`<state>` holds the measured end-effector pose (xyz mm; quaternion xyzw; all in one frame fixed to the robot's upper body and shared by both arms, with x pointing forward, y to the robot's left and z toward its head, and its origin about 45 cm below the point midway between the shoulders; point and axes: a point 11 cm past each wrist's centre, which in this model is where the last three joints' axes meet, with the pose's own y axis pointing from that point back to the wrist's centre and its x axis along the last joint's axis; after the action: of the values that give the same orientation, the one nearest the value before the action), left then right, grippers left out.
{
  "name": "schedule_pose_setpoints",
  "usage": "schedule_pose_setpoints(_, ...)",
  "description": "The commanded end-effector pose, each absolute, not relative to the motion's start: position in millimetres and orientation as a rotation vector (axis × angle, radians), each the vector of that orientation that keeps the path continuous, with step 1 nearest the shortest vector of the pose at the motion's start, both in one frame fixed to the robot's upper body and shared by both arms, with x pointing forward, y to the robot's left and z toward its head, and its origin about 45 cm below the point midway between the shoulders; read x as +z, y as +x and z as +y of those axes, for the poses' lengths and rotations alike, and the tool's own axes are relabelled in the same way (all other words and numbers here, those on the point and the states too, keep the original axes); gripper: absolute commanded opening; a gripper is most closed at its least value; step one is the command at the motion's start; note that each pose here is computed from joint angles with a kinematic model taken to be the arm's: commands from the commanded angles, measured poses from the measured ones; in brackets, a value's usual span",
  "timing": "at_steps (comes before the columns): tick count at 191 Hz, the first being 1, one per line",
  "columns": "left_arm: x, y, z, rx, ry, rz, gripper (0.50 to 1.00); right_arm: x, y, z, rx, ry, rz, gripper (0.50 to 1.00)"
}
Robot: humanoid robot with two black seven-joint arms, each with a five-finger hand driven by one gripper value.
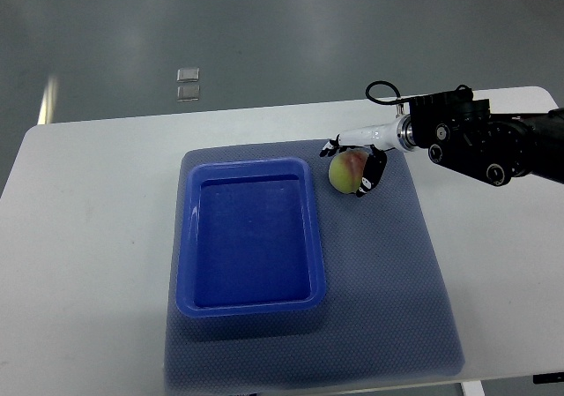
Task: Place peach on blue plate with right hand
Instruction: 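Lower the right hand onto the peach and close fingers around it, then lift the peach with the right hand and carry it over the tray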
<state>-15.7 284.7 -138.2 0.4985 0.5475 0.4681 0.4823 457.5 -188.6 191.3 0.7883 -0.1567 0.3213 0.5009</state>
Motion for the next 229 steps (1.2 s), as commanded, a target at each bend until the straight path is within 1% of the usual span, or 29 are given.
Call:
schedule_pose_setpoints(1,-138.2,-15.7,284.3,1.140,1.214,1.335,1.000,187.8,456.1,-189.7,0.774,1.906,-0.384,0.881)
schedule_pose_setpoints(13,-138.2,-15.7,284.3,1.140,1.214,1.335,1.000,184.6,454.8,-190.0,0.775,1.906,-0.387,0.846)
schedule_pose_setpoints(21,-138.2,-15.7,284.3,1.140,1.214,1.335,1.000,184.6,454.8,-190.0,0.775,1.906,-0.387,0.846)
schedule_pose_setpoints(22,-138.2,-15.7,284.3,1.140,1.214,1.335,1.000,183.4,454.4,-190.9,0.778,1.900,-0.384,0.787)
schedule_pose_setpoints(23,-138.2,-15.7,284.3,1.140,1.214,1.335,1.000,183.4,454.4,-190.9,0.778,1.900,-0.384,0.787)
schedule_pose_setpoints(24,-138.2,-15.7,284.3,1.140,1.214,1.335,1.000,183.3,454.4,-191.1,0.779,1.899,-0.385,0.772)
schedule_pose_setpoints(26,-138.2,-15.7,284.3,1.140,1.214,1.335,1.000,183.2,454.4,-191.1,0.779,1.899,-0.385,0.772)
schedule_pose_setpoints(33,-138.2,-15.7,284.1,1.139,1.213,1.335,1.000,183.4,454.8,-191.2,0.783,1.898,-0.390,0.701)
schedule_pose_setpoints(42,-138.2,-15.7,284.3,1.140,1.214,1.335,1.000,183.9,455.3,-191.1,0.788,1.897,-0.395,0.654)
schedule_pose_setpoints(43,-138.2,-15.7,284.3,1.140,1.214,1.335,1.000,184.2,455.5,-191.8,0.790,1.896,-0.396,0.640)
schedule_pose_setpoints(53,-138.2,-15.7,284.3,1.140,1.214,1.335,1.000,184.2,455.5,-191.8,0.790,1.896,-0.396,0.639)
schedule_pose_setpoints(54,-138.2,-15.7,284.3,1.140,1.214,1.335,1.000,185.7,456.1,-191.8,0.792,1.897,-0.398,0.579)
schedule_pose_setpoints(56,-138.2,-15.7,284.3,1.140,1.214,1.335,1.000,186.5,456.4,-192.0,0.793,1.897,-0.399,0.564)
schedule_pose_setpoints(59,-138.2,-15.7,284.1,1.139,1.213,1.335,1.000,187.5,456.9,-191.6,0.795,1.897,-0.401,0.552)
schedule_pose_setpoints(62,-138.2,-15.7,284.3,1.140,1.214,1.335,1.000,189.8,457.7,-192.4,0.797,1.898,-0.403,0.523)
schedule_pose_setpoints(71,-138.2,-15.7,284.3,1.140,1.214,1.335,1.000,189.9,457.7,-192.4,0.797,1.898,-0.403,0.523)
schedule_pose_setpoints(72,-138.2,-15.7,284.8,1.141,1.215,1.334,1.000,196.6,459.2,-195.1,0.789,1.906,-0.410,0.500)
schedule_pose_setpoints(90,-138.2,-15.7,284.8,1.141,1.215,1.334,1.000,217.8,464.6,-192.6,0.819,1.915,-0.413,0.500)
schedule_pose_setpoints(91,-138.2,-15.7,284.8,1.141,1.215,1.334,1.000,244.5,468.7,-189.7,0.852,1.924,-0.405,0.500)
schedule_pose_setpoints(108,-138.2,-15.7,284.8,1.141,1.215,1.334,1.000,298.3,470.2,-188.2,0.890,1.958,-0.398,0.500)
schedule_pose_setpoints(113,-138.2,-15.7,284.8,1.141,1.215,1.334,1.000,311.4,469.6,-188.3,0.896,1.970,-0.402,0.500)
schedule_pose_setpoints(122,-138.2,-15.7,284.8,1.141,1.215,1.334,1.000,311.4,469.6,-188.3,0.896,1.970,-0.402,0.500)
schedule_pose_setpoints(123,-138.2,-15.7,284.1,1.139,1.213,1.335,1.000,342.7,465.6,-189.0,0.909,1.998,-0.404,0.500)
schedule_pose_setpoints(132,-138.2,-15.3,284.1,1.141,1.211,1.335,1.000,371.2,460.9,-192.3,0.927,2.012,-0.405,0.500)
schedule_pose_setpoints(144,-138.2,-15.5,284.1,1.140,1.212,1.336,1.000,376.4,460.3,-193.2,0.933,2.013,-0.409,0.500)
schedule_pose_setpoints(145,-138.2,-15.5,284.1,1.140,1.212,1.336,1.000,398.5,456.2,-194.1,0.971,2.011,-0.415,0.500)
schedule_pose_setpoints(159,-138.2,-15.5,284.1,1.140,1.212,1.336,1.000,425.4,447.0,-195.8,1.017,2.005,-0.406,0.500)
schedule_pose_setpoints(201,-138.1,-15.6,283.4,1.136,1.211,1.337,1.000,440.1,429.8,-194.8,1.036,2.001,-0.349,0.504)
schedule_pose_setpoints(229,-138.1,-15.6,283.4,1.136,1.211,1.337,1.000,442.0,428.9,-179.1,1.070,2.020,-0.349,0.504)
